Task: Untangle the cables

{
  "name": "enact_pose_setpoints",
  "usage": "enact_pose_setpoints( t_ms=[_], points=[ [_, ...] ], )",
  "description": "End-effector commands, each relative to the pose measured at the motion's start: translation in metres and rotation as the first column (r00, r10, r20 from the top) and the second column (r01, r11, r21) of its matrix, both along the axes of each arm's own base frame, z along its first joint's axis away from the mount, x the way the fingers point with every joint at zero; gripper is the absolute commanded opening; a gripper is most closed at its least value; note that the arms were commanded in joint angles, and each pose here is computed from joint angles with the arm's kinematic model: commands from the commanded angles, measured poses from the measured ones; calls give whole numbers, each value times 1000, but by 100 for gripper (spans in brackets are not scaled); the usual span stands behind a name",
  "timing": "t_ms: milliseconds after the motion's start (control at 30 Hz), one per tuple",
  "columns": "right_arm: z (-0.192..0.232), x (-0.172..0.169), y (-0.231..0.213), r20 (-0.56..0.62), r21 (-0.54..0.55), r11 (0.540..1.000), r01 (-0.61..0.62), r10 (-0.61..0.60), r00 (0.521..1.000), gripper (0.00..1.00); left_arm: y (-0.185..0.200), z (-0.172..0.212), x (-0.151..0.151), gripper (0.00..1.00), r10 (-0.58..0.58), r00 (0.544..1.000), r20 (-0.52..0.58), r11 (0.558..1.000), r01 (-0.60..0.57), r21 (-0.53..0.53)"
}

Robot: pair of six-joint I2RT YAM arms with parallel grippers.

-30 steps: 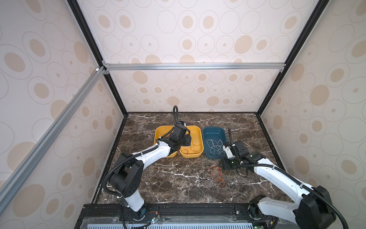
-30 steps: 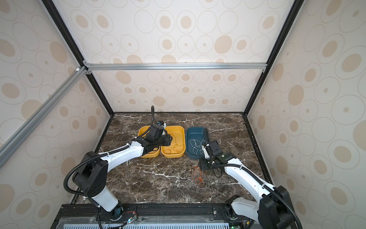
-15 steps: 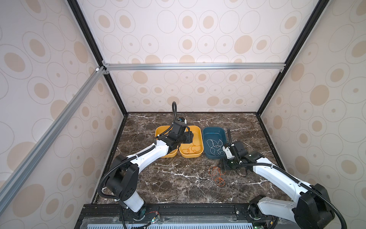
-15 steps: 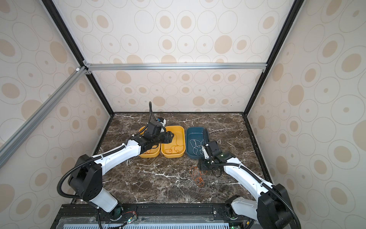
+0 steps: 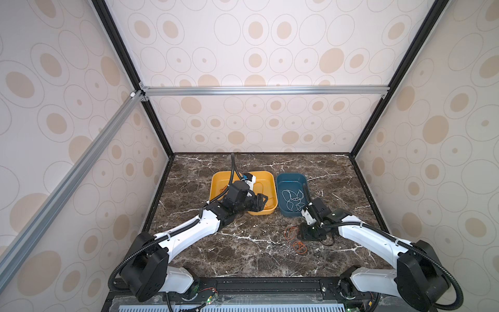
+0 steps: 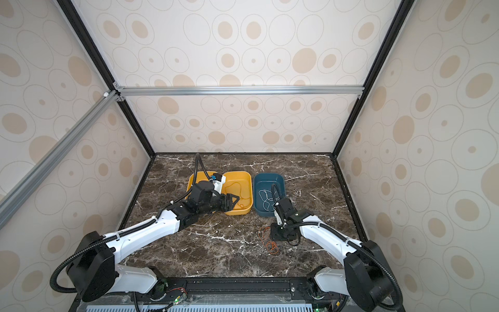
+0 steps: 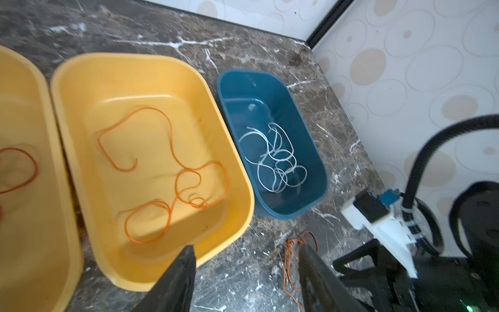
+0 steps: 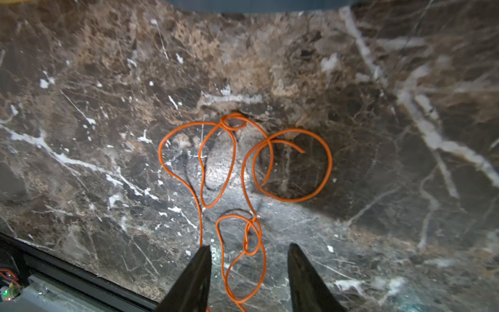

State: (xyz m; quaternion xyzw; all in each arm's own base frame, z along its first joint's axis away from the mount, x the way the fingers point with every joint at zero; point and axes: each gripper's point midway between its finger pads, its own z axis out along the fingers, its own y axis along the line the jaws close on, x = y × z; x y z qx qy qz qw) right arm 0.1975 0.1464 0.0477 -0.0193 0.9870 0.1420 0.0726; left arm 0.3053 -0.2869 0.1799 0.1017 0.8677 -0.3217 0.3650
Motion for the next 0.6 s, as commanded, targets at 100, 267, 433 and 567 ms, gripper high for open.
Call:
enact_pose_setpoints(
  t_ms=[100, 267, 433, 567],
  points=[
    [-13, 19, 4, 36, -6, 998, 65, -64, 997, 38, -14, -2, -27, 61, -64, 998, -10, 996, 64, -59],
    [-29, 28, 7, 11, -40, 997, 61, -60, 998, 26, -11, -9, -33, 61, -62, 998, -20, 995, 60, -73],
    [-31, 24, 18, 13, -50, 998, -40, 41, 999, 0, -9, -15, -36, 60, -62, 997, -34, 996, 59, -68],
    [-12, 22, 39, 86, 41, 989, -145, 141, 986, 0, -7, -23, -41, 60, -71, 996, -49, 995, 67, -70]
  ],
)
